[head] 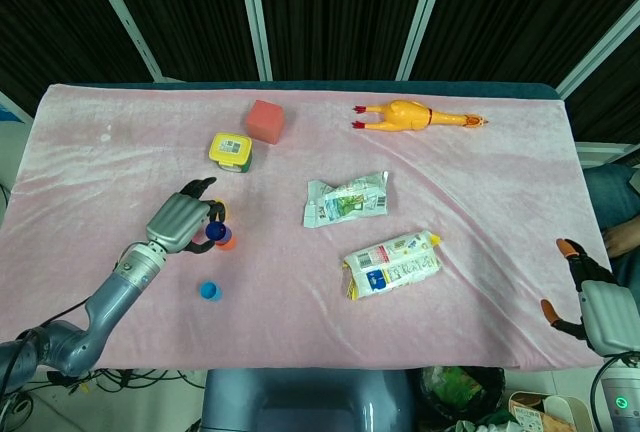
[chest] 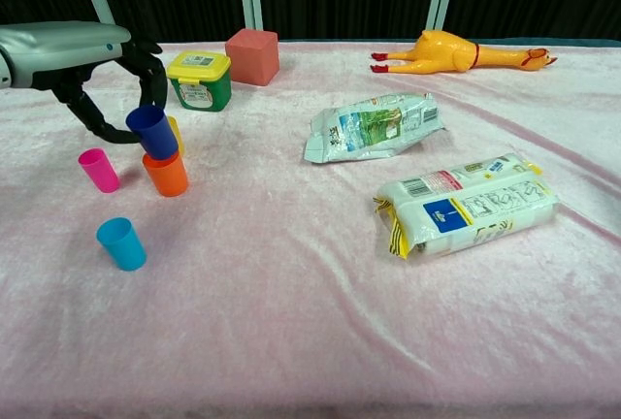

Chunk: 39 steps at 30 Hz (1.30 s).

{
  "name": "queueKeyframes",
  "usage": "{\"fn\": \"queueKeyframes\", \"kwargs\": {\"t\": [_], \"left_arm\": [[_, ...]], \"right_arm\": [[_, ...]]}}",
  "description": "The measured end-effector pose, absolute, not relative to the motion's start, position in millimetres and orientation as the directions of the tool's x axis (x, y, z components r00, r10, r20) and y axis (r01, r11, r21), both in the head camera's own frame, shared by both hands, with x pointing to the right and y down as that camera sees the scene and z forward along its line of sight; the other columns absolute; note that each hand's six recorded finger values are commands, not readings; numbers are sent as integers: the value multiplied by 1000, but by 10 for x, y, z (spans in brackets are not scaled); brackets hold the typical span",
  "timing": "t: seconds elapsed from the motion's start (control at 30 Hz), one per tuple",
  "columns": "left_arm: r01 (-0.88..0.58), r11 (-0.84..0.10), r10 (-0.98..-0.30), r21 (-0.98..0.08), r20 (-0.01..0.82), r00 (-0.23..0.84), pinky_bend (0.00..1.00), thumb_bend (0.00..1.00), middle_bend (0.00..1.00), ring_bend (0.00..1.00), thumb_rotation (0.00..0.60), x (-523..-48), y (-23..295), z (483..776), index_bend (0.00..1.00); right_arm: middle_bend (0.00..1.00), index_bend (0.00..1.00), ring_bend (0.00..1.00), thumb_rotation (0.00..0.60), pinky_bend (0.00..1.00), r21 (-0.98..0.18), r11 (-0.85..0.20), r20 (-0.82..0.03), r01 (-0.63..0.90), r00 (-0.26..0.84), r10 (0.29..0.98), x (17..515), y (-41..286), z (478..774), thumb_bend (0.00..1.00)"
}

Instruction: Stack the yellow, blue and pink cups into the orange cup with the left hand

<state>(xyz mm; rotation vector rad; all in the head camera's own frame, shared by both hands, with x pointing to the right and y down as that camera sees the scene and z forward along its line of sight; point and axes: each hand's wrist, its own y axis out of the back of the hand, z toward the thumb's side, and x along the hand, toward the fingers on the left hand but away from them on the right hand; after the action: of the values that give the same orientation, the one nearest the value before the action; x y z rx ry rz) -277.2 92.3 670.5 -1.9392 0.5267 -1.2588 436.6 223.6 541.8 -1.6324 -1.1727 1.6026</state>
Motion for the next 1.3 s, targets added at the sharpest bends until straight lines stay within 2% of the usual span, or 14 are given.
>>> {"fn": "queueKeyframes", "kwargs": {"t": [0.43,0.53,0.6,0.7,0.93,1.3], "left_arm": [[72,-654,-660,-753,614,433,114,273,467,13,600,-2734,940,6834,432],[74,-659,-655,-748,620,431,112,223,385,4,600,-2736,944,6854,327],[79,-666,-652,-742,629,423,105,163,301,0,600,-2758,949,6869,216],[94,-674,-645,-733,645,410,99,130,261,0,600,-2804,958,6892,145],[92,-676,-655,-731,654,378,97,130,261,0,600,-2919,899,6866,141],[69,-654,-700,-753,637,322,101,130,298,0,600,-3118,557,6890,210]], "right_arm": [[62,32,161,600,214,-865,-461,-486,198,-101,868,4370,2242,5419,267],[62,32,161,600,214,-865,-460,-485,200,-102,868,4373,2240,5419,268],[62,32,161,600,214,-865,-460,-486,201,-104,868,4376,2239,5420,267],[62,32,161,600,214,-865,-460,-486,201,-104,868,4378,2238,5421,268],[62,32,161,600,214,-865,-460,-486,203,-107,867,4379,2240,5419,267],[62,32,161,600,214,-861,-465,-492,203,-108,864,4371,2245,5431,267]]}}
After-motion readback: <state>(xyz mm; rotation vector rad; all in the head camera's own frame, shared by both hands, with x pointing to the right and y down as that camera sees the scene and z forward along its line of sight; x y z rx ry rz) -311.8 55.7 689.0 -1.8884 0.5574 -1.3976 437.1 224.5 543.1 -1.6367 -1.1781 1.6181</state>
